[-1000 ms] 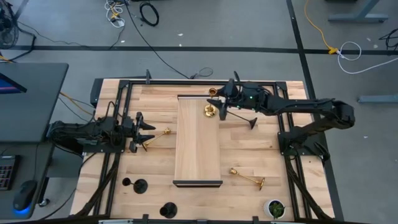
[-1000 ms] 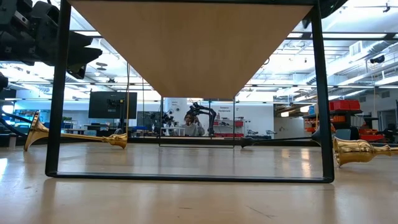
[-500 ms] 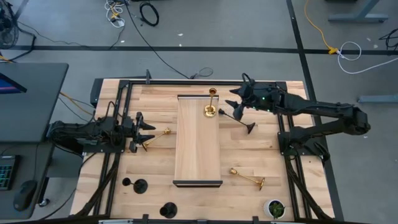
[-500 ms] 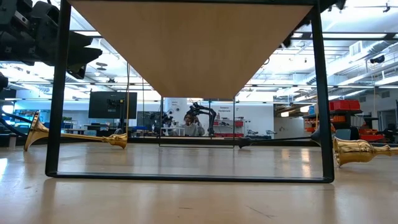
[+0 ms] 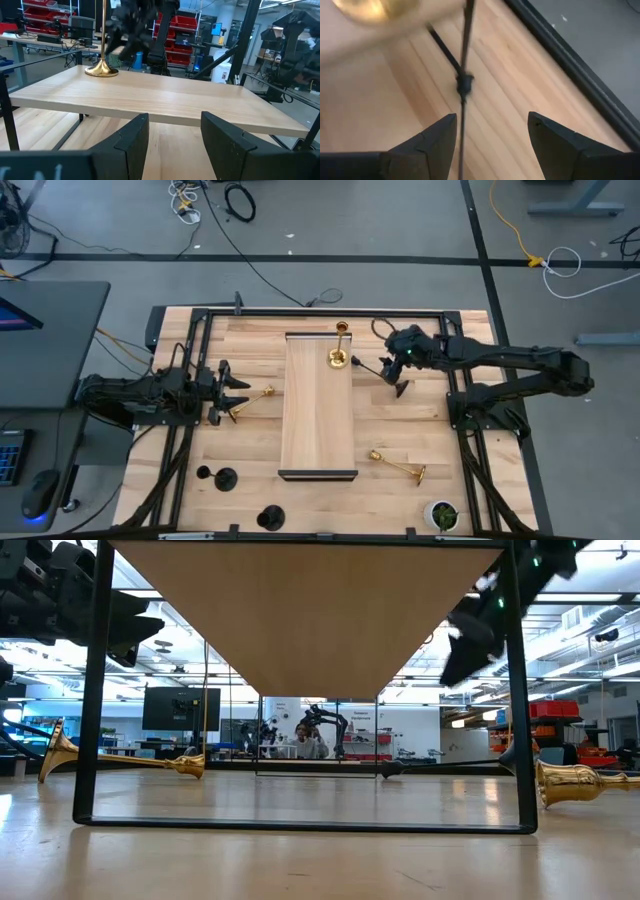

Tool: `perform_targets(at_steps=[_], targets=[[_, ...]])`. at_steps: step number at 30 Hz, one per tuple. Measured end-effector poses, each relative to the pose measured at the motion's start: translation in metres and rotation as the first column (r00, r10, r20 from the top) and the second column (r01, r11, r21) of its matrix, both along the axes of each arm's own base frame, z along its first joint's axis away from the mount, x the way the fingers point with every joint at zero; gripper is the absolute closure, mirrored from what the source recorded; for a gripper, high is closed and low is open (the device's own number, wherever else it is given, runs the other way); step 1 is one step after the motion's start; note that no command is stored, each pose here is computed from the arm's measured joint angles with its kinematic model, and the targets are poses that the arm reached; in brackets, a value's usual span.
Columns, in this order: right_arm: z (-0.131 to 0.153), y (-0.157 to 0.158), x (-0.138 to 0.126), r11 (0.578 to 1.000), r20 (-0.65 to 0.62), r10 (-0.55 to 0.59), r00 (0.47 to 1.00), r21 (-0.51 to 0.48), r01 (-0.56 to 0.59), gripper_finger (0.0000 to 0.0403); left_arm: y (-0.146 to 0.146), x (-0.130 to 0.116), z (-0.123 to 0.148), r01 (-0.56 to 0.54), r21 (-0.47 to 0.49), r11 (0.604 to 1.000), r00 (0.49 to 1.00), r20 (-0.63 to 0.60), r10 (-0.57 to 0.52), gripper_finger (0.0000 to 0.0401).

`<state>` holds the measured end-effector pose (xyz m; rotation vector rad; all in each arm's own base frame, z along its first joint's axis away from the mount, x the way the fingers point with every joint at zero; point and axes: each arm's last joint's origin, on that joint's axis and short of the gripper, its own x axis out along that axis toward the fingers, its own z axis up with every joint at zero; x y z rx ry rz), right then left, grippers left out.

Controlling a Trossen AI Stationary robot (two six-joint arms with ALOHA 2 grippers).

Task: Pick & Place candle stick holders
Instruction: Put the top black candle holder on the shelf

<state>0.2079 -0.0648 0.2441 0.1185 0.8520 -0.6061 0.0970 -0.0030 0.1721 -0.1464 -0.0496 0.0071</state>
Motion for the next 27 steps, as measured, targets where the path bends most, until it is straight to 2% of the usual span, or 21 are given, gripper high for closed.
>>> perform_targets(at_steps=[7,11,17,23,27], targets=[[-0.047,-0.003,-0.012,0.998,-0.015,-0.058,0.998,0.016,0.058,0.0158,0.0,0.0,0.0,0.0,0.0,1.0,1.0,0.0,0.0,0.022],[-0.068,-0.006,-0.025,0.991,-0.063,-0.133,0.989,0.024,0.135,0.0158,0.0,0.0,0.0,0.0,0.002,1.0,1.0,0.0,0.0,0.022],[-0.085,-0.008,-0.033,0.984,-0.06,-0.172,0.983,0.041,0.175,0.0158,0.0,0.0,0.0,-0.002,0.033,0.999,1.0,0.0,0.002,0.022],[-0.093,-0.01,-0.027,0.985,-0.031,-0.159,0.987,0.061,0.161,0.0158,0.0,0.0,0.0,-0.002,0.035,0.999,1.0,0.0,0.002,0.022],[-0.105,-0.013,-0.021,0.988,-0.083,-0.147,0.986,0.042,0.151,0.0158,0.0,0.0,0.0,-0.002,0.034,0.999,1.0,0.0,0.002,0.022]])
